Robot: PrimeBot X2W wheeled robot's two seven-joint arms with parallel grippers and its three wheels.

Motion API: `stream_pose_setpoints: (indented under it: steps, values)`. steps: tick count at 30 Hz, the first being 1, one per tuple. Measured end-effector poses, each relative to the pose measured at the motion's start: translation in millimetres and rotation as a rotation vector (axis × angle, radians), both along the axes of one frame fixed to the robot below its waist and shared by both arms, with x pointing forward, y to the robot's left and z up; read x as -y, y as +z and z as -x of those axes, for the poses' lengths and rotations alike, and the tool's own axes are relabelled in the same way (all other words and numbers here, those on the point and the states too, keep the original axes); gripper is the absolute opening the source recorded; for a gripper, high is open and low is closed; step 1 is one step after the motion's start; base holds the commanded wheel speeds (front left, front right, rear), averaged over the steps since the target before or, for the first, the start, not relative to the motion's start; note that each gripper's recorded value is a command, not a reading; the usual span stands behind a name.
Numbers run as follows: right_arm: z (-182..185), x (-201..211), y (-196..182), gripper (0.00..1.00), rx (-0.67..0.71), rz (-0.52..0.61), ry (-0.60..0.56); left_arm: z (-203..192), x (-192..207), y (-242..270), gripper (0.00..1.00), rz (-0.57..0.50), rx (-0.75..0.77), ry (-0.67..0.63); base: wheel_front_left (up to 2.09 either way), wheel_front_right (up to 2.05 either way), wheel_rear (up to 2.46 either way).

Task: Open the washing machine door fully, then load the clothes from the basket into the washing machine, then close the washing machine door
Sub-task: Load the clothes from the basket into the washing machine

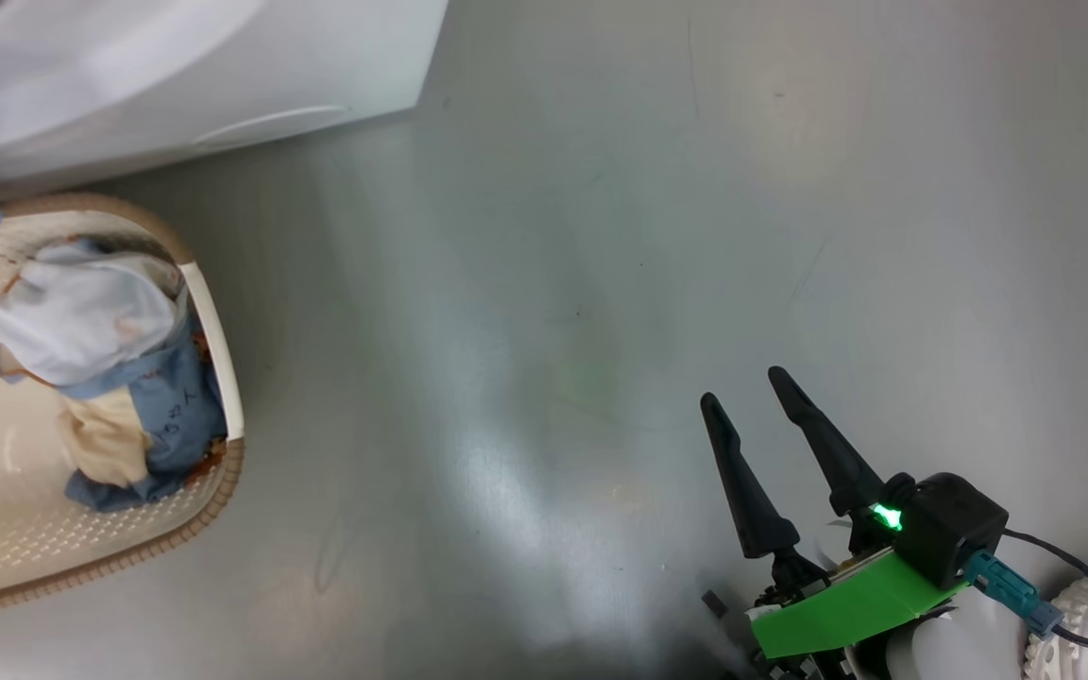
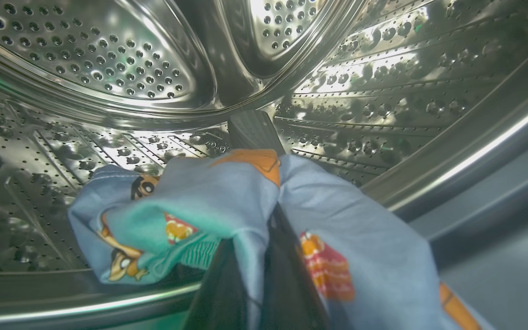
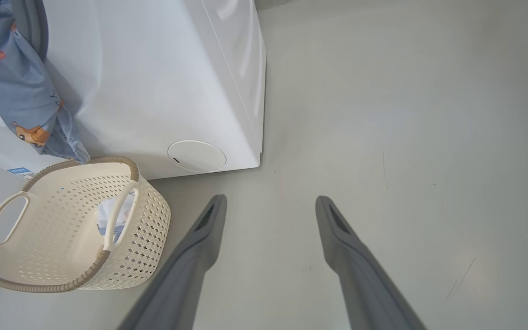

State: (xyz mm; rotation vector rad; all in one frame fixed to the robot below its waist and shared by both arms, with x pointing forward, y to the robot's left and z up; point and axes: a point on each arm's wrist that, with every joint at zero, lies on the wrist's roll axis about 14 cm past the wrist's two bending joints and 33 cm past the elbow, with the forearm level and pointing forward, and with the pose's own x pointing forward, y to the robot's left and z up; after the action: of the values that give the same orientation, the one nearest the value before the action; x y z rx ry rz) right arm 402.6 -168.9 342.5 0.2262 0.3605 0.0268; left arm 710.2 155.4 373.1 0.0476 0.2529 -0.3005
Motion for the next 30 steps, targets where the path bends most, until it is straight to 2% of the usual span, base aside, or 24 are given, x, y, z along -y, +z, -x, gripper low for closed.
stream_pose_setpoints:
  steps: [12,30]
  values:
    - [-4.8,-8.1,-6.9,1.00,-0.010,-0.026,0.017,-13.5,8.8,10.0,0.00,0.043,0.052,-0.010,0.00,0.00,0.00]
    - [-1.1,-3.7,6.6,1.00,0.014,-0.034,-0.005,-29.3,20.6,75.6,0.00,0.112,0.242,-0.020,0.00,0.00,0.00]
